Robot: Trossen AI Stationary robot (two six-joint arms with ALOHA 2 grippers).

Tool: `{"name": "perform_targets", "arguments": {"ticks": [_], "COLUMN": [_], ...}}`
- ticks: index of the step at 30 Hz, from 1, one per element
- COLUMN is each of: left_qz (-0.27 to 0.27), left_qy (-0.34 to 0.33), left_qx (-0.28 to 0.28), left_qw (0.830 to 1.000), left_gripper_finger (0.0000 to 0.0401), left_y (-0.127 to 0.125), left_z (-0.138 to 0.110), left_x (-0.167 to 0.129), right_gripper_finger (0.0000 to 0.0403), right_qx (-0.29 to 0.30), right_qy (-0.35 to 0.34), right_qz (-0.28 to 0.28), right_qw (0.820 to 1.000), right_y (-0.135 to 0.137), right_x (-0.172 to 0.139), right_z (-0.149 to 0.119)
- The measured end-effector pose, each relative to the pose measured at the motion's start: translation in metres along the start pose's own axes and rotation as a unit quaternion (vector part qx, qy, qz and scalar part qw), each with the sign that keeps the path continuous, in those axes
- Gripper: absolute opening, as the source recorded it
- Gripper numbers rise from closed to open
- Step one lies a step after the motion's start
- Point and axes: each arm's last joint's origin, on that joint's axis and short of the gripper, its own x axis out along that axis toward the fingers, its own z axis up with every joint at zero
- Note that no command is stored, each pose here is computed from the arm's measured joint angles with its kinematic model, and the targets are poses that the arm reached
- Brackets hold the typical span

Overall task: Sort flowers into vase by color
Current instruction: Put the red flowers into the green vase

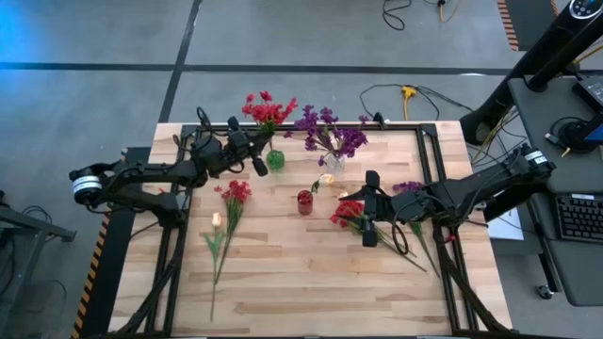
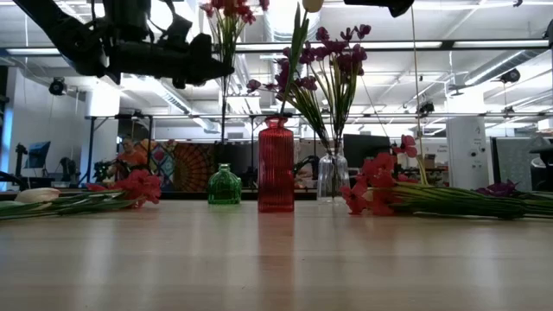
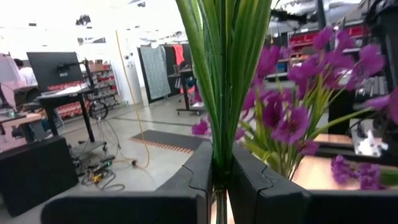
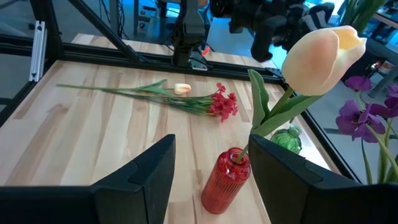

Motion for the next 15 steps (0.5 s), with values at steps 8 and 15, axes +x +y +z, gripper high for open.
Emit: {"name": "perform_targets", "arguments": {"ticks": [8, 15], "left_qz": [0.012, 0.017], "left_qy": [0.003, -0.003], "left_qx": [0.002, 0.001], "left_qw": [1.000, 1.000], "left_gripper_finger": [0.0012, 0.0012], "left_y": [0.002, 0.003], "left_z": [-0.017, -0.023], "left_x": [0.011, 0.016], "right_gripper_finger": [0.0196, 0.0196], "right_qx": [0.007, 0.010], "right_qy": [0.000, 0.000], "right_qz": [0.000, 0.000], "right_qw": [1.000, 1.000], "right_y": [0.000, 0.000], "right_x": [0.000, 0.000], "right_z": [0.000, 0.000]}}
